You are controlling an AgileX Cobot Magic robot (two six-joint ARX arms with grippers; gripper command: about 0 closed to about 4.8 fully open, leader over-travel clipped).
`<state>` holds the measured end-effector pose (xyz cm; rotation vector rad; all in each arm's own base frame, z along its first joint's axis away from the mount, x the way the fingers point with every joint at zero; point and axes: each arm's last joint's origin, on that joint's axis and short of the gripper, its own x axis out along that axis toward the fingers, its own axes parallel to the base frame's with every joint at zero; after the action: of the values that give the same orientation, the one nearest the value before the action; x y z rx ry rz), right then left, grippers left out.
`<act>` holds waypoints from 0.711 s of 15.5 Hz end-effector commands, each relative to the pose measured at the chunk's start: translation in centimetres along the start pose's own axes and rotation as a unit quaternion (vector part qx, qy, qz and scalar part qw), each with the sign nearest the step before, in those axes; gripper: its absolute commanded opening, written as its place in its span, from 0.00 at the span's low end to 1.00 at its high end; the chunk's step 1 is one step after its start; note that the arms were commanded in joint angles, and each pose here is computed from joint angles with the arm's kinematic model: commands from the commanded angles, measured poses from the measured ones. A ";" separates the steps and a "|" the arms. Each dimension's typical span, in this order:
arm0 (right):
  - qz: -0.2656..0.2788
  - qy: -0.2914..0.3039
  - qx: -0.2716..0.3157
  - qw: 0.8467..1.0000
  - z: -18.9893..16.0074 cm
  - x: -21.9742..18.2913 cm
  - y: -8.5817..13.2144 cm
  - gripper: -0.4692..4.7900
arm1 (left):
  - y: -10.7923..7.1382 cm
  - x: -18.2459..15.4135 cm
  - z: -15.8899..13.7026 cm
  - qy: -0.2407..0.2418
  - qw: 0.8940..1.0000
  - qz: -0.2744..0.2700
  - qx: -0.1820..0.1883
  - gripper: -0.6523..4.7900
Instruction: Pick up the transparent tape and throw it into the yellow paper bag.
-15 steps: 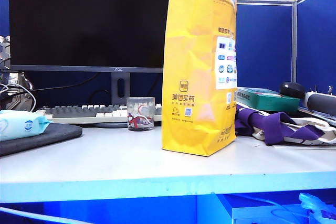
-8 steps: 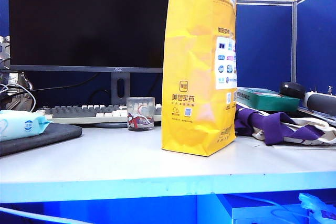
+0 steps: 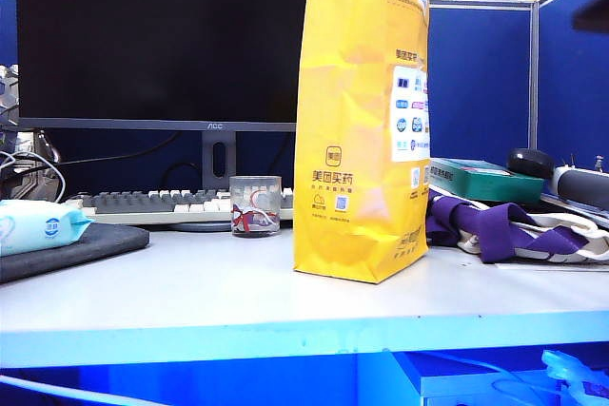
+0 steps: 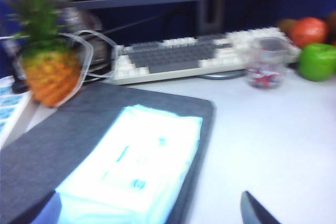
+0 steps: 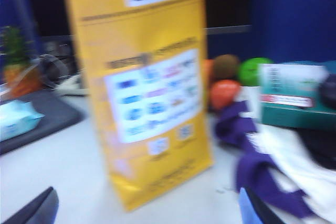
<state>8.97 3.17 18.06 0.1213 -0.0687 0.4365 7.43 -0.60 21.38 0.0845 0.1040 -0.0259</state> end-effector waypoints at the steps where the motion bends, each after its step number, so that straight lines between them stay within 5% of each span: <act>1: -0.044 0.002 -0.001 0.999 -0.8 0.0 -1.0 0.94 | 0.0 0.1 0.0 -0.006 1.000 -0.002 -0.002 1.00; 11: -0.075 0.001 -0.004 0.997 -0.8 -0.1 -1.6 0.94 | -0.2 0.5 -1.3 0.021 1.000 -0.004 0.001 1.00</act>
<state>9.51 1.81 17.29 0.1155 -0.0543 0.2840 7.85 -0.67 19.94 0.0895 0.1535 -0.0335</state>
